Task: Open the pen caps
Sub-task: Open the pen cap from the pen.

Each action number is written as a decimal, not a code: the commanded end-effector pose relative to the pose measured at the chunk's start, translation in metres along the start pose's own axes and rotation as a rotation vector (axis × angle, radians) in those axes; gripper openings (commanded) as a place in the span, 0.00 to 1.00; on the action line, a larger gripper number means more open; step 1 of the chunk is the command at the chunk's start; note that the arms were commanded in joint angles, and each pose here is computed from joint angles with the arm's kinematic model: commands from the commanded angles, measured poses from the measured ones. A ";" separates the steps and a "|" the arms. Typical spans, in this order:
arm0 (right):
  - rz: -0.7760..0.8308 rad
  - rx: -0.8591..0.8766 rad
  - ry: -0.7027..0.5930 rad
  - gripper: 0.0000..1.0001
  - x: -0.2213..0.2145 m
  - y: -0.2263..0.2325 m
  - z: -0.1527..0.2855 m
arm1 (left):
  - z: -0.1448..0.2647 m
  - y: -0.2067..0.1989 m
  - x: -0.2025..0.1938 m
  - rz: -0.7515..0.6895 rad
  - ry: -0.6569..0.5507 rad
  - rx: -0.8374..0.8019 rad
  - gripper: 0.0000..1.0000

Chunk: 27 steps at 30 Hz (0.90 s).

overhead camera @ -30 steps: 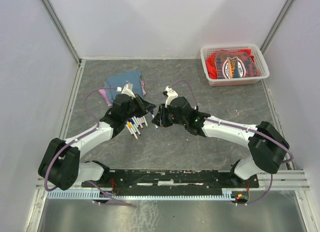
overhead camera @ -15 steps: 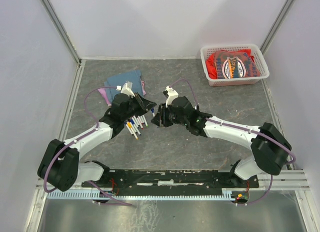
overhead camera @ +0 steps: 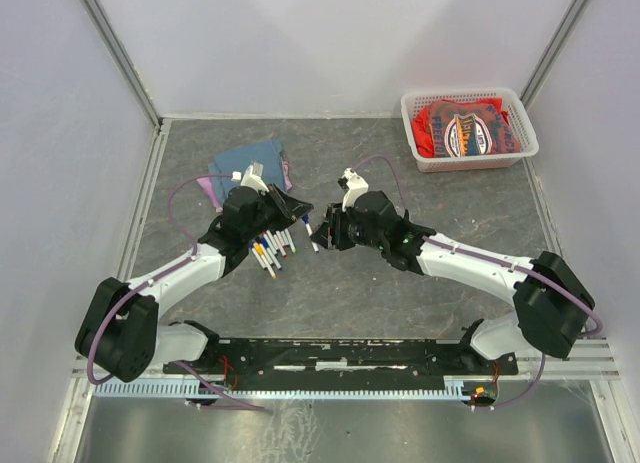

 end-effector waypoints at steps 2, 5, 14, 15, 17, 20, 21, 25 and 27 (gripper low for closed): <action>-0.005 0.082 -0.038 0.47 0.013 0.019 0.003 | 0.001 -0.019 0.018 0.005 -0.063 -0.062 0.03; -0.019 0.098 -0.026 0.47 0.012 0.022 0.000 | 0.001 -0.021 0.016 0.012 -0.059 -0.081 0.03; -0.073 0.129 -0.014 0.43 0.008 0.024 -0.019 | 0.005 -0.027 0.012 0.033 -0.050 -0.144 0.03; -0.075 0.129 -0.018 0.41 0.009 0.024 -0.021 | 0.006 -0.030 0.011 0.030 -0.048 -0.159 0.03; -0.073 0.141 -0.026 0.30 0.012 0.027 -0.023 | 0.008 -0.029 0.011 0.029 -0.051 -0.156 0.03; -0.074 0.128 -0.030 0.11 0.014 0.027 -0.025 | 0.008 -0.028 0.009 0.041 -0.039 -0.149 0.03; -0.071 0.125 -0.031 0.05 0.015 0.027 -0.025 | 0.008 -0.027 0.008 0.042 -0.032 -0.143 0.03; -0.036 0.057 -0.012 0.01 0.013 0.018 -0.025 | 0.006 -0.016 0.010 0.040 -0.047 -0.066 0.03; -0.008 0.003 -0.004 0.01 0.010 0.009 -0.024 | 0.003 -0.006 0.012 0.028 -0.061 0.006 0.03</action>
Point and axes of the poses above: each gripper's point midway between its finger pads, its own z axis back along the fingers, its own y axis along the line the jaws close on, x = y × z, the point moved 3 cm from there along z, back along the fingers, and after that the axes turned 8 degrees about -z, right-handed, at the moved point
